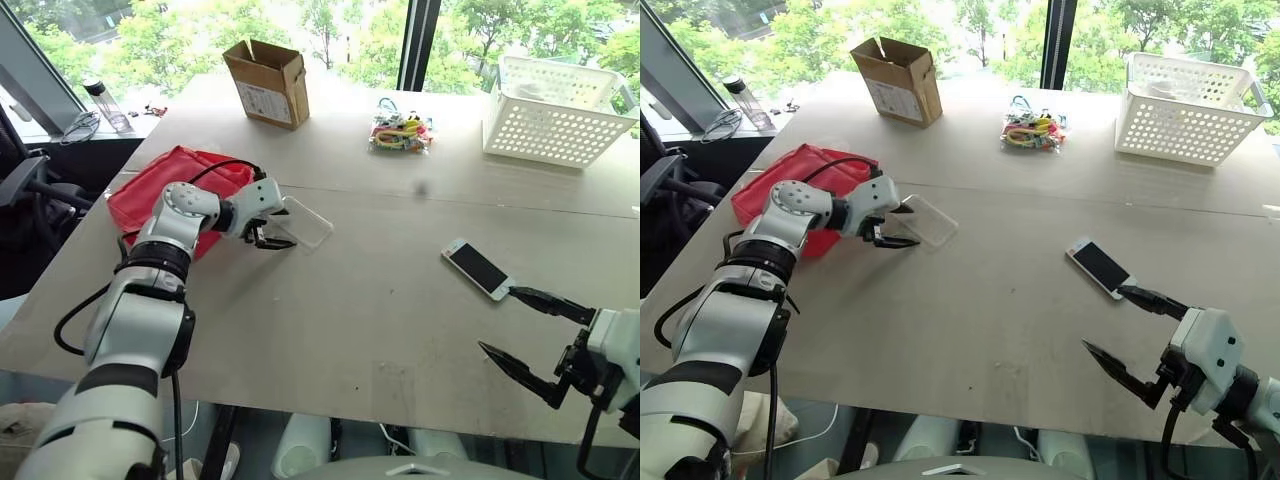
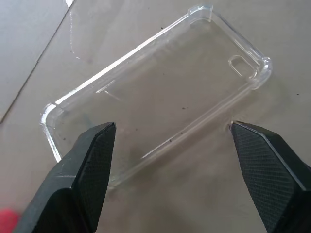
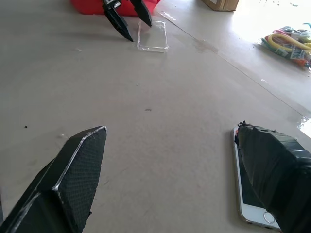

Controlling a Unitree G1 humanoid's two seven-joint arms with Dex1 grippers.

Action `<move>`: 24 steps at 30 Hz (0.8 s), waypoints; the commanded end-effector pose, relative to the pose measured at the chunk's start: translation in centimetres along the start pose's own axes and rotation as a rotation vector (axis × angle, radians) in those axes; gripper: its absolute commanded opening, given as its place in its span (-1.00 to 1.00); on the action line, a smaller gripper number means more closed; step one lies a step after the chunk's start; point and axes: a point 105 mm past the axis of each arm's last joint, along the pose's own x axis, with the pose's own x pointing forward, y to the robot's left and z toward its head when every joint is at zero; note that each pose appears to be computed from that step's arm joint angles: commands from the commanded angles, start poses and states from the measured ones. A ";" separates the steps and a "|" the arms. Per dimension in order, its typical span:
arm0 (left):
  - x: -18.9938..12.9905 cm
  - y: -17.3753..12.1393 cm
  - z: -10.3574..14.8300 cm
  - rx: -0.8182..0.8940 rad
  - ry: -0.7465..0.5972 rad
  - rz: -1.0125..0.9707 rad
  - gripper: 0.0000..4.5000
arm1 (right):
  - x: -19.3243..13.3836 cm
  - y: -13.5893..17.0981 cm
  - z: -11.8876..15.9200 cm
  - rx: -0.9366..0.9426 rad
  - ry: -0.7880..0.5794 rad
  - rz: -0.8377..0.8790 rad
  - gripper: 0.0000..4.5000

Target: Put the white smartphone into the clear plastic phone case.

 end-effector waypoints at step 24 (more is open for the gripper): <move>-1.0 -6.6 4.6 -0.739 -0.046 -0.178 -0.99 | 0.8 0.8 0.5 -0.007 -0.034 -0.007 1.00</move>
